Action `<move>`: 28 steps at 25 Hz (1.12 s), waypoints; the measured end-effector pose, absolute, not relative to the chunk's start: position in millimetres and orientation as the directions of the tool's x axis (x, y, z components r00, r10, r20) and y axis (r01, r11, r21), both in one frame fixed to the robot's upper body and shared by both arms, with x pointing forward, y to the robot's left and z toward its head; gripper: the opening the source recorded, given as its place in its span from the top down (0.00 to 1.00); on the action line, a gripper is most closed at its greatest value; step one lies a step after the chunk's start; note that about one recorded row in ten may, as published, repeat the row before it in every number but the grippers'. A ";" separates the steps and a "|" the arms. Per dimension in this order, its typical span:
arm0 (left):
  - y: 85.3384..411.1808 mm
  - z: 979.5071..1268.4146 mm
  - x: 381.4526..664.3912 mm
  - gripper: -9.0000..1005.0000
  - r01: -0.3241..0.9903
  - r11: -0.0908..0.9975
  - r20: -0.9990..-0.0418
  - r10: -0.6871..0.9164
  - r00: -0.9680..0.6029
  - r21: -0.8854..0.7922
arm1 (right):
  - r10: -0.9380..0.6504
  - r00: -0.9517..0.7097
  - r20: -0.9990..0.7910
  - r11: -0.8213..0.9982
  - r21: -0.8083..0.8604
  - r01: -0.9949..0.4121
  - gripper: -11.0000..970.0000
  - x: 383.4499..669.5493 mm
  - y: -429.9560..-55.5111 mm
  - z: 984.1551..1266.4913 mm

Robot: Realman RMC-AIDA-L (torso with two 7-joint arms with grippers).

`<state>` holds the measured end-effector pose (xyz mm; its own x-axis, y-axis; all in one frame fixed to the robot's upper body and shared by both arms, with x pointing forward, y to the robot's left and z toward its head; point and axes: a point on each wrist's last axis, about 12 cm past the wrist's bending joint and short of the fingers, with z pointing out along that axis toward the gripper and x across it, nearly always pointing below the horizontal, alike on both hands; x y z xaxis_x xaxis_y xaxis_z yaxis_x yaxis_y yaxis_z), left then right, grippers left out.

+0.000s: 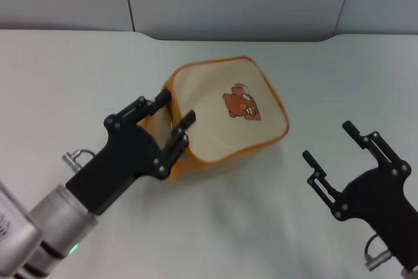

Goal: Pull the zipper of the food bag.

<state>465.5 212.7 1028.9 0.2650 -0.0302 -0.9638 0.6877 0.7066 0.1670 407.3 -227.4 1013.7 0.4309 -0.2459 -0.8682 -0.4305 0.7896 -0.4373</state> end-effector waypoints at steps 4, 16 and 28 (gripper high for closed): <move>232.5 1031.7 454.5 0.66 0.758 0.641 -0.967 -0.096 0.235 0.120 | -0.131 0.388 -0.912 0.772 -0.340 -0.537 0.41 419.8 -240.8 1017.0; 274.3 1037.9 447.9 0.20 0.942 0.325 -0.996 0.023 0.084 0.087 | 0.042 0.147 -0.988 0.497 -0.107 -0.861 0.31 443.5 -269.4 1034.3; 284.8 1040.8 447.9 0.18 0.977 0.208 -0.991 0.112 -0.068 -0.044 | -0.024 -0.022 -0.999 0.250 0.015 -0.968 0.26 462.8 -258.9 1042.3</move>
<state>447.9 284.8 1040.8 -0.0685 0.1118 -0.9914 0.9772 0.2075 -0.0441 462.8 -258.9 1042.3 -0.0219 -0.0245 -0.9995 -0.9682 0.2499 0.0151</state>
